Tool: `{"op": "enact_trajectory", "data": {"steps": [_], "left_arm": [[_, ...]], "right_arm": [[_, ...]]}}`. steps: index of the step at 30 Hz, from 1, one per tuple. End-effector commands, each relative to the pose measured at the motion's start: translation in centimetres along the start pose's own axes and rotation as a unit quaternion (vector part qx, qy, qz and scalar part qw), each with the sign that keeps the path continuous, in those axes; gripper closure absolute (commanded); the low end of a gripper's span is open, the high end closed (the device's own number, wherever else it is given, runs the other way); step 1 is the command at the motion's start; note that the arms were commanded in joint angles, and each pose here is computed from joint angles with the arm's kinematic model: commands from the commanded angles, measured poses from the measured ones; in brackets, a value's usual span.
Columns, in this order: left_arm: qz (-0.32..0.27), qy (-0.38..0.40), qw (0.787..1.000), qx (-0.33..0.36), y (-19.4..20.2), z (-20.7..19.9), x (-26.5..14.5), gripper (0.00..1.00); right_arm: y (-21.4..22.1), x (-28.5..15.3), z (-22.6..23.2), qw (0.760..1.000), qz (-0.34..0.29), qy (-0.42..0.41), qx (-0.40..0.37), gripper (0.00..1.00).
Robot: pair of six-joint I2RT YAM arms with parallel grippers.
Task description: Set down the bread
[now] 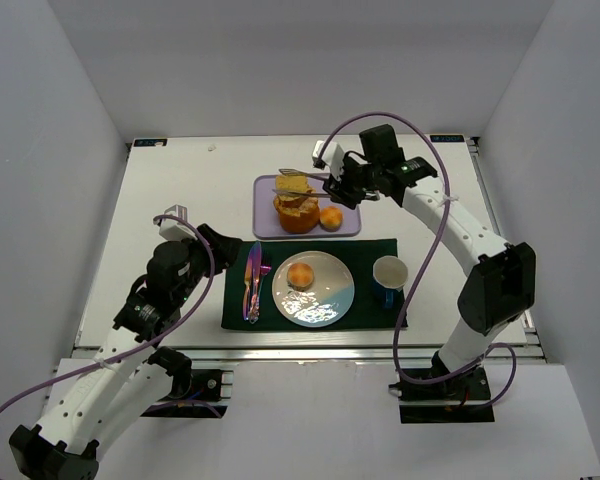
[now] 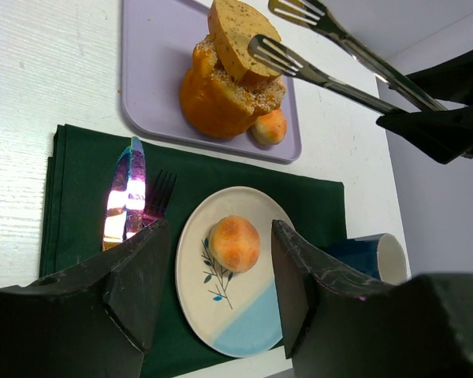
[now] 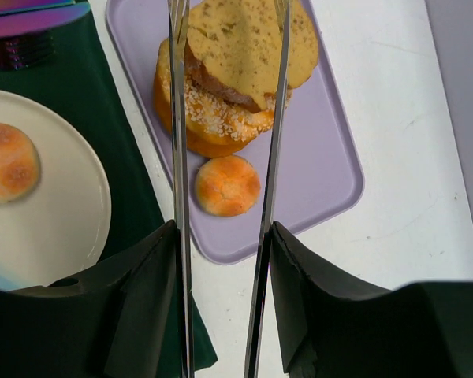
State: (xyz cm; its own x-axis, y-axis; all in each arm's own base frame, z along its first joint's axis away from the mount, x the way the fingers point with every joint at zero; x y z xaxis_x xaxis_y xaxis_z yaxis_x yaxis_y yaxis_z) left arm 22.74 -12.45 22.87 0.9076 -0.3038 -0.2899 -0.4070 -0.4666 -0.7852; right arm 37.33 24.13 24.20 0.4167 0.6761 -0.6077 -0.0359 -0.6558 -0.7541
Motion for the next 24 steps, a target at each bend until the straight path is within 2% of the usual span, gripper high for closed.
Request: {"op": "enact_trajectory", "data": {"steps": [1,14,24], "left_arm": [[-0.012,0.002,1.0,0.003,-0.4,-0.1,-0.2,0.36],[-0.01,0.005,1.0,0.004,-0.3,-0.2,0.0,0.36],[-0.012,0.005,1.0,0.003,-0.4,-0.2,0.0,0.36]], "right_arm": [[-1.8,-1.1,-1.0,0.999,-0.017,0.015,-0.026,0.47],[0.2,-0.8,0.6,1.0,0.012,-0.018,-0.023,0.47],[2.6,0.7,-1.3,0.997,0.062,0.04,-0.019,0.49]]}}
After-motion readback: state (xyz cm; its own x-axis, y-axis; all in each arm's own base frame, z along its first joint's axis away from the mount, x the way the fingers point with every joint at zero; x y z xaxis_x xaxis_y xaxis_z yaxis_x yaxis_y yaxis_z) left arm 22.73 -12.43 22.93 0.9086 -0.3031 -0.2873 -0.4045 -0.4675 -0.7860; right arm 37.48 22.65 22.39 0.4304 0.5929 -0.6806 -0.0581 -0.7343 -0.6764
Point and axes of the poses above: each gripper's point midway between its finger pads, its own x axis out along the fingers, its own z axis along the line the jaws close on, y = z × x, the point moved 3 cm from there along -x, back along the fingers, and after that the axes turned 5 degrees about x, right-handed, at the moved point
